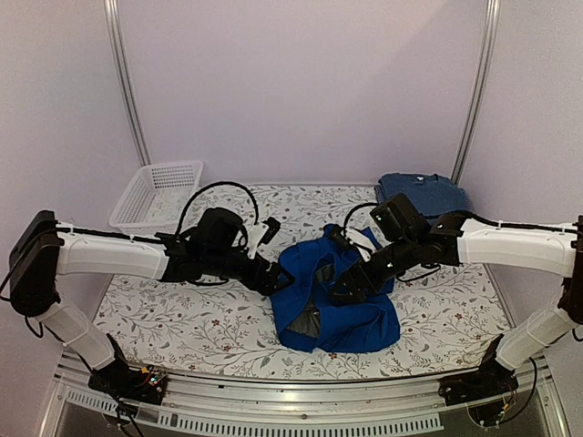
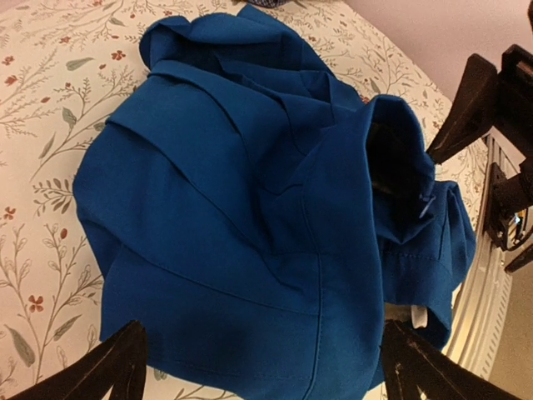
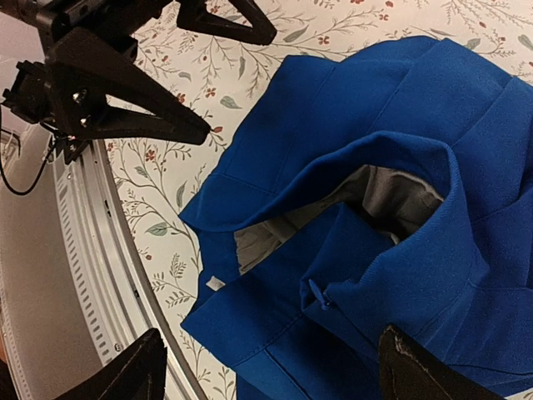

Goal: Fold and stack the mixed laundry pile
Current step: Pick up the crumpled skirt from the center of the board.

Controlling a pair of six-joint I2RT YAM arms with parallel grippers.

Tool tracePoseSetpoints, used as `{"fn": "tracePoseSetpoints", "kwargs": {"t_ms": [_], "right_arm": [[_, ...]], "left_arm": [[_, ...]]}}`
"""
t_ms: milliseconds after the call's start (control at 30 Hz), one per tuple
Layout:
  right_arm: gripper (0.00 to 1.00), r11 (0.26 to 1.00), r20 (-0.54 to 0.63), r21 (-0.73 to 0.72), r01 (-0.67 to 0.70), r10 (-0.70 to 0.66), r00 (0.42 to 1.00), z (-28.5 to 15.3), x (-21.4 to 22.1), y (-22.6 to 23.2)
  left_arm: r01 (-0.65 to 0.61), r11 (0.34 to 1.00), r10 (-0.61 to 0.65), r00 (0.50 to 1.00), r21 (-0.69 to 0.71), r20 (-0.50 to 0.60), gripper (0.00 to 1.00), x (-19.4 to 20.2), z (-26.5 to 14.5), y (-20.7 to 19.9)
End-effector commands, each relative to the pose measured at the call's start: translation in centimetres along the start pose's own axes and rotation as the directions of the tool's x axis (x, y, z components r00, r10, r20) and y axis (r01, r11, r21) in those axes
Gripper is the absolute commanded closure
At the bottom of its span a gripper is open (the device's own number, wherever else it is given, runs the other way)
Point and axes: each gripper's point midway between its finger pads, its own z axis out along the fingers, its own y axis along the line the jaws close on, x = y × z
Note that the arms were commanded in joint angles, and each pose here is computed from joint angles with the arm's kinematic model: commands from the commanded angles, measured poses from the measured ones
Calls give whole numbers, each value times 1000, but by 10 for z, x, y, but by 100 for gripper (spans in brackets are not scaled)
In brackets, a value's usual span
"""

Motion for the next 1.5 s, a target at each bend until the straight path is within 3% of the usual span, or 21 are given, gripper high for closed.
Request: {"fn": "tracePoseSetpoints", "kwargs": {"t_ms": [0, 267, 467, 600, 867, 967, 1100, 1133, 1467], "right_arm": [[13, 988, -8, 154, -32, 33, 999, 4, -2, -30], [6, 923, -64, 375, 83, -64, 996, -1, 10, -50], [5, 886, -42, 412, 214, -216, 975, 3, -3, -39], [7, 830, -103, 462, 313, -301, 948, 15, -5, -46], [33, 738, -175, 546, 397, -363, 915, 21, -13, -62], [58, 712, -138, 584, 389, -386, 912, 8, -33, -60], [96, 740, -7, 570, 357, -430, 903, -15, -70, -37], [100, 743, 13, 569, 354, -438, 899, -20, -75, -33], [100, 690, 235, 698, 193, -475, 848, -117, -159, -15]], "left_arm": [[11, 999, -13, 999, 45, 53, 3, -15, 11, -16], [26, 999, -28, 996, 26, 81, 0, -14, 4, -13], [34, 998, -37, 997, 43, 73, 0, -10, 3, -15], [55, 998, -59, 993, 42, 101, 0, -10, -8, -12], [98, 995, -101, 983, 23, 156, 0, -12, -28, 5], [109, 994, -109, 981, 14, 158, 0, -10, -30, 10], [120, 993, -120, 979, 7, 164, 0, -7, -31, 15], [121, 993, -121, 979, 6, 166, 0, -6, -32, 16], [102, 994, -91, 966, -32, 243, 0, -8, -50, 23]]}}
